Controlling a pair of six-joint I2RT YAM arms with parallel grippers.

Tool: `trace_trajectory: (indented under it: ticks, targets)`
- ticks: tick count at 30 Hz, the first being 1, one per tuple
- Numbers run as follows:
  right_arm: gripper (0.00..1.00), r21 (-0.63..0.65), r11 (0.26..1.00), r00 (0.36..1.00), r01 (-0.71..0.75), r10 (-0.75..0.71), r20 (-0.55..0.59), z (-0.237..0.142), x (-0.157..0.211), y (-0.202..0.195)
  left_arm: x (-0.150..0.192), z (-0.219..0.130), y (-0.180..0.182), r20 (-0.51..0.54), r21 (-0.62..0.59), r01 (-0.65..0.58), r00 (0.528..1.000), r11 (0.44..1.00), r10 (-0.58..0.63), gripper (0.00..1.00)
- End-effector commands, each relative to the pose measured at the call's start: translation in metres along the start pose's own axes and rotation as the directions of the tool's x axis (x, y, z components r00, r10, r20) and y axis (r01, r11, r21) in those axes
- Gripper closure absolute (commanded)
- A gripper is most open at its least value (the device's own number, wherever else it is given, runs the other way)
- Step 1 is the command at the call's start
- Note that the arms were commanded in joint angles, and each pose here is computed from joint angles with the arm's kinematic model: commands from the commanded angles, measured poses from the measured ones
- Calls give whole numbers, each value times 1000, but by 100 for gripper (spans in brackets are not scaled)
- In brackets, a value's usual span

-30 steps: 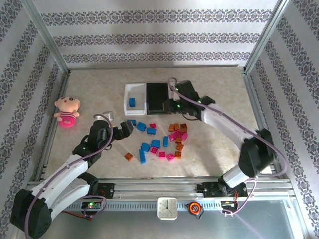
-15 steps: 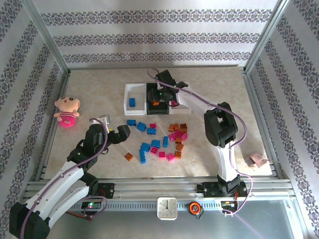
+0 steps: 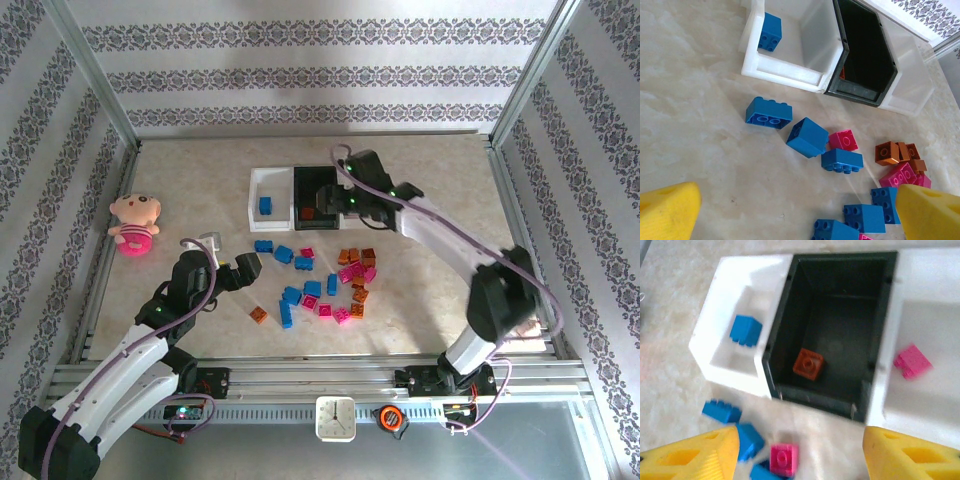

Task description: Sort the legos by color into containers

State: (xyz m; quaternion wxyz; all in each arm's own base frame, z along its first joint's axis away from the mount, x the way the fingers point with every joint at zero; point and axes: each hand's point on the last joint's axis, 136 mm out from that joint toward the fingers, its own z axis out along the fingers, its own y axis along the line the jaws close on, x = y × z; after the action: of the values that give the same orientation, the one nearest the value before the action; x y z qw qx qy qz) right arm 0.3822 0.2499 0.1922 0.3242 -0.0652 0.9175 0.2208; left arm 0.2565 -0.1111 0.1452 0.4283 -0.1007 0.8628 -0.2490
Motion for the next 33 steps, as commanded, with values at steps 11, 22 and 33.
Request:
trace_trajectory:
  ticks: [11,22,33]
  targets:
    - [30,206,968,975,-144,175,-139,-22,128,-99,-2,4,4,55,0,28,998,1000,-28,1]
    - [40,216,967,960,-135,181,-213,19,125,-111,-1,5,6,55,-3,27,998,1000,-27,1]
    - [42,248,963,935,-110,184,-304,31,152,-119,3,6,11,47,-22,26,999,999,-25,1]
